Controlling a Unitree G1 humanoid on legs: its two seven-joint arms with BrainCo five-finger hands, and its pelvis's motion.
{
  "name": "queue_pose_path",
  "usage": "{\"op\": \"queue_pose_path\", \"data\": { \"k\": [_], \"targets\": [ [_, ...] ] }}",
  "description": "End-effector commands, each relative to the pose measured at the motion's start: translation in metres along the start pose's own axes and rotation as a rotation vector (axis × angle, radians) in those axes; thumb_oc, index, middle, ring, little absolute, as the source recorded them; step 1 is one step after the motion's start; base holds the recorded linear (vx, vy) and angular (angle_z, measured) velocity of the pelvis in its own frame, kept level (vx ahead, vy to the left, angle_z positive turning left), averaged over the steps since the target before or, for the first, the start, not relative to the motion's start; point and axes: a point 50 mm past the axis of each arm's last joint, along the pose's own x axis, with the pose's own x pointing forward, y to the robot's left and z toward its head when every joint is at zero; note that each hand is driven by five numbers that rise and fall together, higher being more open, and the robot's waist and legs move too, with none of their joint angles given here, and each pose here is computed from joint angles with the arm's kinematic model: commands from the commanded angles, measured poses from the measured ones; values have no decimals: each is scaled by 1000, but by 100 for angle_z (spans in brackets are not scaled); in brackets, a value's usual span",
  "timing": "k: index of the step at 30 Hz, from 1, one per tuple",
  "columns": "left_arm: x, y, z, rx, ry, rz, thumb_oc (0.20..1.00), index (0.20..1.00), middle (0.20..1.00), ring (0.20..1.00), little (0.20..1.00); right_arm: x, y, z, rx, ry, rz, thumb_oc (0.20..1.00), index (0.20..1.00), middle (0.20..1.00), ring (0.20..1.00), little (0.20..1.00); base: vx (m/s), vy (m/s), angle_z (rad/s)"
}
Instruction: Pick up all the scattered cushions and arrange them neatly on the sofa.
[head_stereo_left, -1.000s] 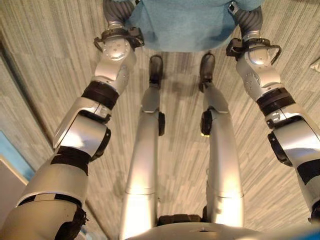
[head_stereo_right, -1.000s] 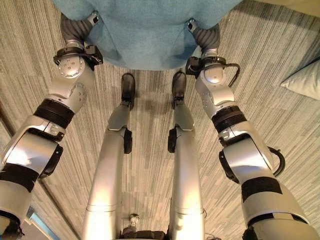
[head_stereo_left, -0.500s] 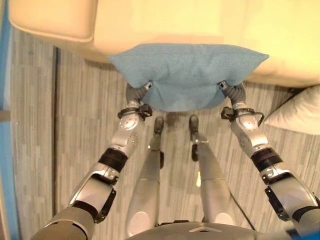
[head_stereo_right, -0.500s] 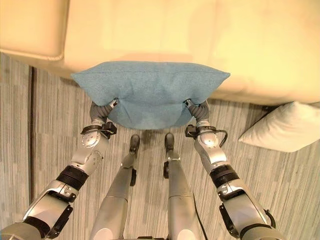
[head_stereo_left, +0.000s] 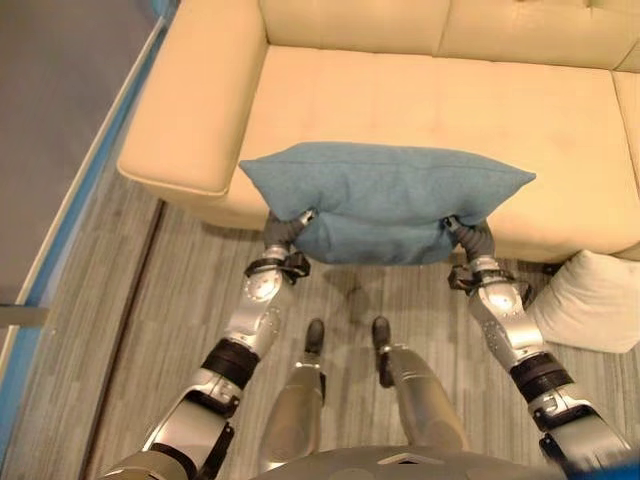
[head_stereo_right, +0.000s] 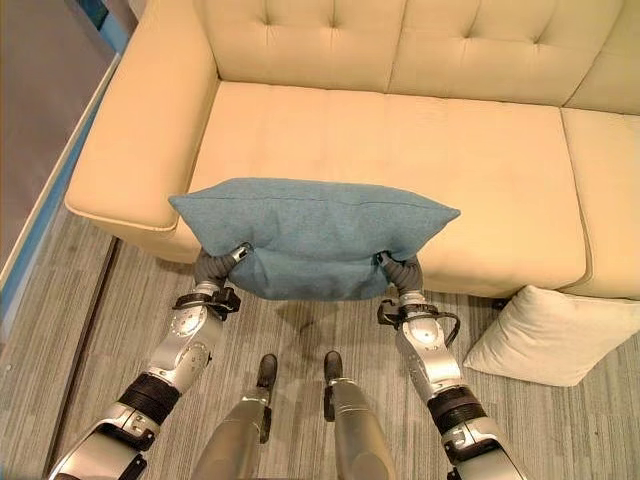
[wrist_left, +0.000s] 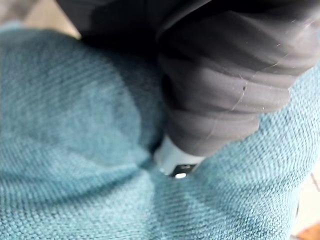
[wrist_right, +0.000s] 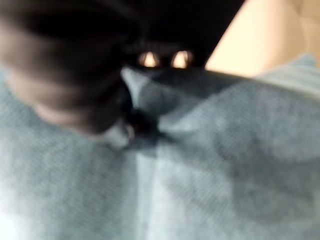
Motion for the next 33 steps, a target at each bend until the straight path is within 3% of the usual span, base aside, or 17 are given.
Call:
{"op": "queue_pose_path", "data": {
  "k": [1,20,33],
  "targets": [
    [-3,-47,21,-77,-138,-218,200,200,200,200,200,-2,40,29,21,-176,178,200,200,200,200,200,237,166,-46],
    [-26,2,12,6,-96,-114,200,200,200,200,200,-6,52,20,28,-131,242,200,200,200,200,200,209,162,-38],
    [-21,-25,3,-51,-60,-198,200,200,200,200,200,-10,34,19,9,-117,195,200,200,200,200,200,274,-61,34]
  ]
}}
